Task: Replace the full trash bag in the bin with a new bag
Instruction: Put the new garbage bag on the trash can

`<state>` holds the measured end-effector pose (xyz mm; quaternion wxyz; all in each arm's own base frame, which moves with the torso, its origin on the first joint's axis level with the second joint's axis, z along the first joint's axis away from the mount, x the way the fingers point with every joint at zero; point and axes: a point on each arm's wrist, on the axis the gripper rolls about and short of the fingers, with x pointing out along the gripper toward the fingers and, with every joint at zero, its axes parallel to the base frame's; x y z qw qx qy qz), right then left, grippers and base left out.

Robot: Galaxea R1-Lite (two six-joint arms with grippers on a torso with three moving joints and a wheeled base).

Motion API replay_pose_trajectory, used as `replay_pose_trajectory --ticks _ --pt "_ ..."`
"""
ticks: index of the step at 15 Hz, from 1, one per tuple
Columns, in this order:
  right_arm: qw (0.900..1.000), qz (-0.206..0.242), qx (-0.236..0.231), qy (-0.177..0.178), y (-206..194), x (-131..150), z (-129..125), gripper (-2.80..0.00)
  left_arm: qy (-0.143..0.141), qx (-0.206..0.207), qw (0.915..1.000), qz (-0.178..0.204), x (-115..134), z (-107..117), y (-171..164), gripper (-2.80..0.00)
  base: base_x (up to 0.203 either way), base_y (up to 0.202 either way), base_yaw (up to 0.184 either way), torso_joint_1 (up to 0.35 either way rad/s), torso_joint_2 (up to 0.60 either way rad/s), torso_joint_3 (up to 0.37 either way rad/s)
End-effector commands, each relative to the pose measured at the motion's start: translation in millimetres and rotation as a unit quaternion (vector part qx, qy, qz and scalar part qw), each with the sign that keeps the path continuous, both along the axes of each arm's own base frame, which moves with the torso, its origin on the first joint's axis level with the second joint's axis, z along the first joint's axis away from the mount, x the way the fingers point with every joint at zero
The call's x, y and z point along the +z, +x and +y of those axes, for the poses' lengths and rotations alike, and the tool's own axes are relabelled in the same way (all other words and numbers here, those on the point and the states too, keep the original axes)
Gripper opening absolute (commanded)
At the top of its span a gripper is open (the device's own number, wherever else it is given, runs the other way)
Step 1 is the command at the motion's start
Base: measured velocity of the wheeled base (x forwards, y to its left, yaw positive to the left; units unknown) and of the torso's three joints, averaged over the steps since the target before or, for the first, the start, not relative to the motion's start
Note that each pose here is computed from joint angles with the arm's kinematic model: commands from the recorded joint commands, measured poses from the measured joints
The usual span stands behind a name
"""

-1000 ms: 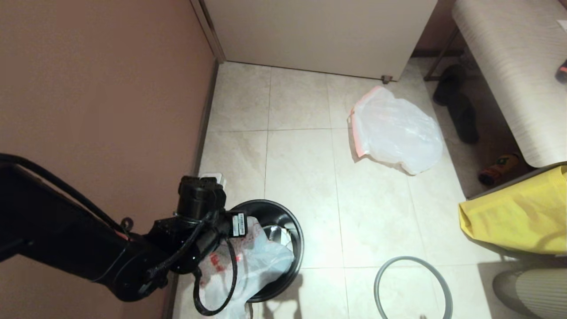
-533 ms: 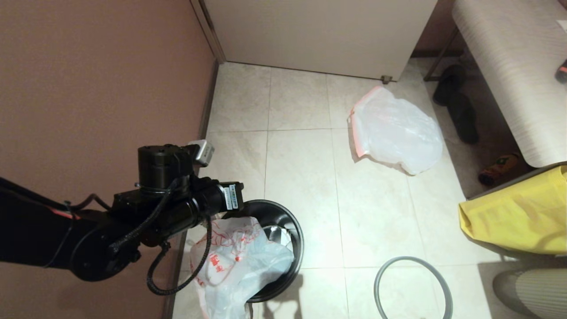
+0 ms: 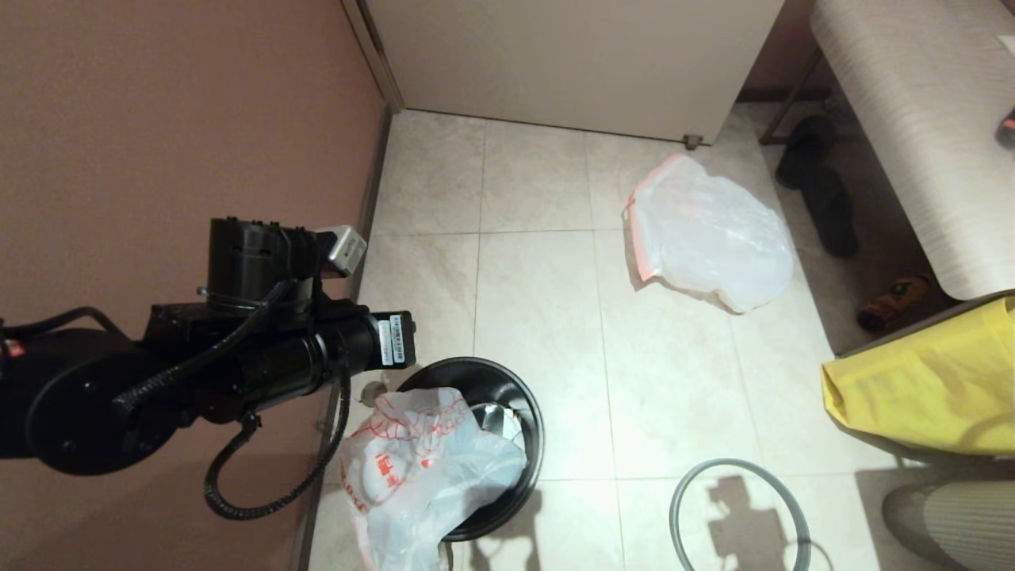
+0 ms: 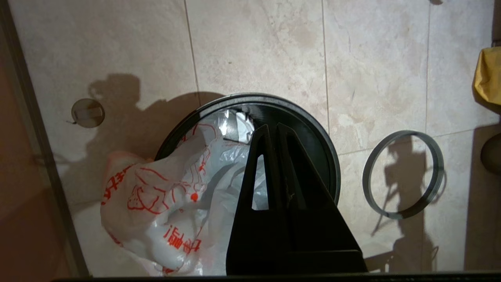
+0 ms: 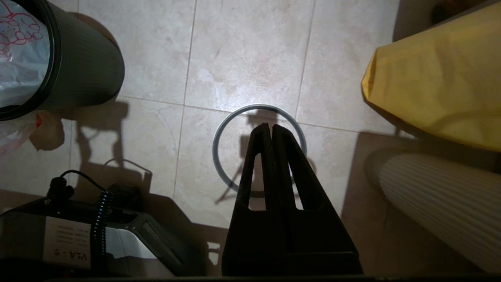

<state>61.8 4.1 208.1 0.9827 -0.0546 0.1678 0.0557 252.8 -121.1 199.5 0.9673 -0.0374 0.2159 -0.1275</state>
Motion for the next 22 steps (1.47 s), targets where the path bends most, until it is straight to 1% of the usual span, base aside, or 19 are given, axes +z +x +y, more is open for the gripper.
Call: replay_pose_trajectory --ticks 1,2,3,5,6,7,9,11,12,14,15,16,17,19,21,22 --pt "0.992 0.126 0.022 -0.005 83.6 -3.3 13.0 -2.80 0.004 0.002 0.9999 0.010 7.6 2.6 -5.2 -2.80 0.000 0.000 0.000 0.000 0.00 0.000" --pt "0.987 0.155 0.032 -0.006 115.9 -5.4 26.0 -2.80 0.011 0.002 0.9996 0.026 8.4 3.3 -6.9 -2.80 0.000 0.000 0.000 0.000 0.00 0.000" --pt "0.983 0.180 0.042 -0.011 147.5 -11.0 45.0 -2.80 0.012 0.002 0.9995 0.030 12.6 4.2 -9.0 -2.80 0.000 0.000 0.000 0.000 0.00 0.000" --pt "0.975 0.211 0.059 -0.031 196.8 -28.2 91.2 -2.80 0.021 0.013 0.9990 0.038 20.1 6.8 -11.8 -2.80 0.000 0.000 0.000 0.000 0.00 0.000" --pt "0.973 0.218 0.068 -0.040 216.7 -37.9 117.5 -2.80 0.029 0.022 0.9984 0.043 24.1 8.5 -14.0 -2.80 0.000 0.000 0.000 0.000 0.00 0.000" --pt "0.972 0.219 0.076 -0.045 234.1 -47.6 143.3 -2.80 0.035 0.028 0.9978 0.049 29.8 11.2 -18.7 -2.80 0.000 0.000 0.000 0.000 0.00 0.000" --pt "0.973 0.208 0.088 -0.048 259.8 -62.7 187.3 -2.80 0.036 0.031 0.9977 0.049 37.0 15.6 -25.1 -2.80 0.000 0.000 0.000 0.000 0.00 0.000" --pt "0.976 0.189 0.099 -0.044 278.0 -70.6 221.0 -2.80 0.039 0.029 0.9973 0.055 35.2 15.1 -25.0 -2.80 0.000 0.000 0.000 0.000 0.00 0.000" --pt "0.977 0.180 0.106 -0.042 284.6 -72.0 235.5 0.00 0.044 0.029 0.9964 0.066 28.9 13.2 -20.1 -2.80 0.000 0.000 0.000 0.000 0.00 0.000" --pt "0.975 0.179 0.124 -0.049 291.4 -86.1 261.6 0.00 0.055 0.042 0.9936 0.090 15.0 14.4 -6.4 -2.80 0.000 0.000 0.000 0.000 0.00 0.000" --pt "0.972 0.185 0.133 -0.063 294.3 -98.6 271.1 0.00 0.057 0.049 0.9926 0.096 11.4 16.6 -1.8 -2.80 0.000 0.000 0.000 0.000 0.00 0.000" --pt "0.968 0.190 0.142 -0.085 299.4 -113.7 279.2 0.00 0.057 0.051 0.9926 0.095 12.0 17.7 -1.8 -2.80 0.000 0.000 0.000 0.000 0.00 0.000" --pt "0.967 0.184 0.145 -0.099 305.5 -121.6 286.6 0.00 0.055 0.054 0.9929 0.091 14.2 19.7 -2.8 -2.80 0.000 0.000 0.000 0.000 0.00 0.000" --pt "0.969 0.166 0.147 -0.106 315.7 -125.7 297.9 0.00 0.051 0.054 0.9938 0.083 19.6 21.3 -4.7 -2.80 0.000 0.000 0.000 0.000 0.00 0.000" --pt "0.966 0.152 0.164 -0.130 320.2 -127.2 303.2 0.00 0.049 0.051 0.9942 0.081 21.1 21.2 -6.2 -2.80 0.000 0.000 0.000 0.000 0.00 0.000" --pt "0.964 0.150 0.171 -0.136 319.1 -127.3 305.7 0.00 0.049 0.053 0.9940 0.082 20.7 21.8 -5.6 -2.80 0.000 0.000 0.000 0.000 0.00 0.000"
